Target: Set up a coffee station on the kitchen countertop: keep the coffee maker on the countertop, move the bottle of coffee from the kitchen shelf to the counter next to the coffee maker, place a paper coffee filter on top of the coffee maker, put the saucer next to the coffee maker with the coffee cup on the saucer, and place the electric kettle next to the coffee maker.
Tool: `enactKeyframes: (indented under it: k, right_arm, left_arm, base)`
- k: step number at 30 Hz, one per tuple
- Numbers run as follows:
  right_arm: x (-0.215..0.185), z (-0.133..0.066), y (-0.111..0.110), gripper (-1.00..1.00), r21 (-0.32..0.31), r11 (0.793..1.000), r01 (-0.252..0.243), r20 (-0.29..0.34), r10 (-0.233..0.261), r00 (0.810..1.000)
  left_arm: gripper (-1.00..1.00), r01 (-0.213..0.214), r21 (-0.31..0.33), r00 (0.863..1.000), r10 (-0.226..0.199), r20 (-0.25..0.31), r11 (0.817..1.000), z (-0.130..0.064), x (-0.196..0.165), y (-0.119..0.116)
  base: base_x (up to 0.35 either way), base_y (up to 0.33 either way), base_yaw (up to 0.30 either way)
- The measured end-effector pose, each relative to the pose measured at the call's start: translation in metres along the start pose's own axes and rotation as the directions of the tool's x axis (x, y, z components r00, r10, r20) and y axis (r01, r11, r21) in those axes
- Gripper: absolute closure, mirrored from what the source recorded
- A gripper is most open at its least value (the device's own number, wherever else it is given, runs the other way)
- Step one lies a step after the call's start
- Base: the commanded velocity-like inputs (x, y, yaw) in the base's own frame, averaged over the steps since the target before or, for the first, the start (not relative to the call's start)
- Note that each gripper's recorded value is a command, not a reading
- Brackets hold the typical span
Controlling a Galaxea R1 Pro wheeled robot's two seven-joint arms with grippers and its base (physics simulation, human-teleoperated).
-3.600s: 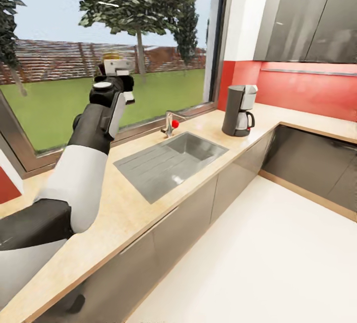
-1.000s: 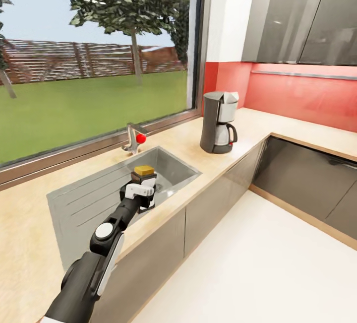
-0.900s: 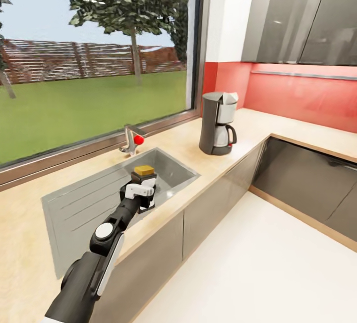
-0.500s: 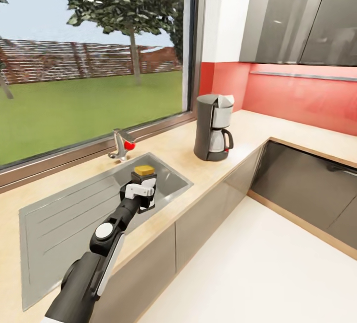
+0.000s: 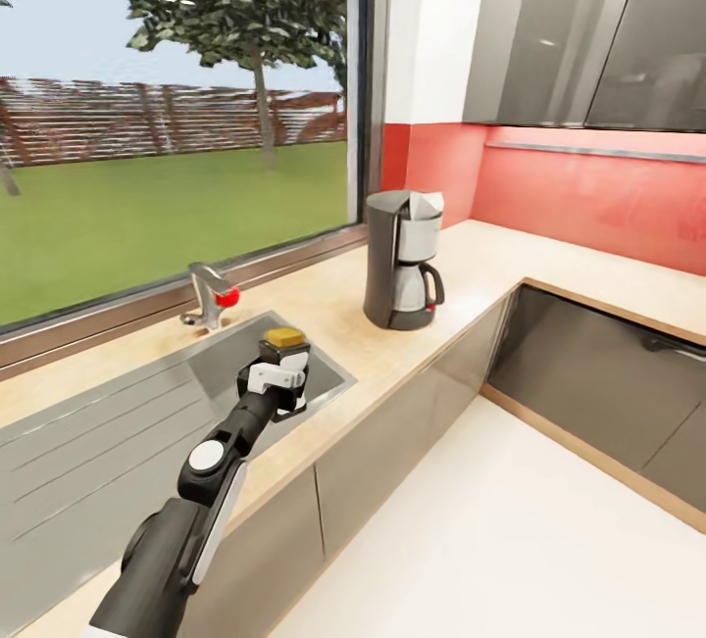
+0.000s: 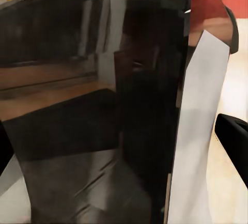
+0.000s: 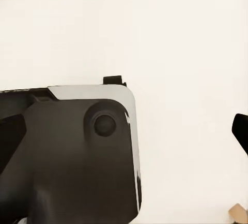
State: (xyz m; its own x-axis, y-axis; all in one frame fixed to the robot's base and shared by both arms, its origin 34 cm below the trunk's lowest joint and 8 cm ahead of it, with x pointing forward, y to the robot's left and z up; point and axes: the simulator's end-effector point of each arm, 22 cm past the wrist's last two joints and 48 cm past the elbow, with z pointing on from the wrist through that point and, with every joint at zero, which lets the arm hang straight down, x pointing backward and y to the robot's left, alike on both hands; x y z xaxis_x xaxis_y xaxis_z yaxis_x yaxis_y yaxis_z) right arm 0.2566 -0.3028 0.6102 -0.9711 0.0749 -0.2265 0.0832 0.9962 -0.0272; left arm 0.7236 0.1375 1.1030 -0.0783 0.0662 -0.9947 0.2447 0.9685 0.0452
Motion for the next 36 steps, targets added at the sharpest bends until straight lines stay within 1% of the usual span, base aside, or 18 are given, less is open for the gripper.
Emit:
enactKeyframes:
  k: [12, 16, 20, 23, 24, 28, 36]
  right_arm:
    - [0.0, 0.0, 0.0, -1.0, 0.0, 1.0, 0.0, -0.001, 0.0, 1.0]
    - [0.0, 0.0, 0.0, -1.0, 0.0, 1.0, 0.0, -0.001, 0.0, 1.0]
    - [0.0, 0.0, 0.0, -1.0, 0.0, 1.0, 0.0, -0.001, 0.0, 1.0]
    - [-0.001, 0.0, 0.0, -1.0, 0.0, 1.0, 0.0, 0.002, 0.0, 1.0]
    - [-0.001, 0.0, 0.0, -1.0, -0.001, 1.0, 0.0, 0.003, 0.0, 1.0]
    - [-0.003, -0.001, 0.0, -1.0, -0.001, 1.0, 0.001, 0.008, -0.001, 1.0]
    - [-0.007, -0.001, 0.001, -1.0, -0.002, 1.0, 0.001, 0.017, -0.001, 1.0]
  left_arm:
    - [1.0, 0.001, -0.005, 1.0, -0.001, -0.012, 1.0, -0.002, 0.008, 0.002]
    - [1.0, 0.011, -0.037, 1.0, -0.012, -0.014, 0.999, -0.003, 0.01, 0.017]
    - [1.0, 0.016, -0.053, 1.0, -0.017, -0.015, 0.998, -0.004, 0.01, 0.025]
    - [1.0, 0.02, -0.083, 1.0, -0.022, -0.021, 0.996, -0.005, 0.015, 0.035]
    - [1.0, 0.021, -0.092, 1.0, -0.023, -0.017, 0.995, -0.005, 0.016, 0.037]
    - [1.0, 0.021, -0.116, 0.999, -0.018, 0.028, 0.993, -0.006, 0.008, 0.044]
    - [1.0, 0.02, -0.123, 0.999, -0.014, 0.048, 0.992, -0.008, 0.0, 0.046]
  base:
    - [0.182, -0.235, 0.0]
    - [0.188, -0.233, 0.0]
    - [0.229, -0.204, 0.004]
    - [0.245, -0.189, 0.055]
    - [0.247, -0.187, 0.075]
    - [0.255, -0.181, 0.083]
    - [0.284, -0.14, 0.069]
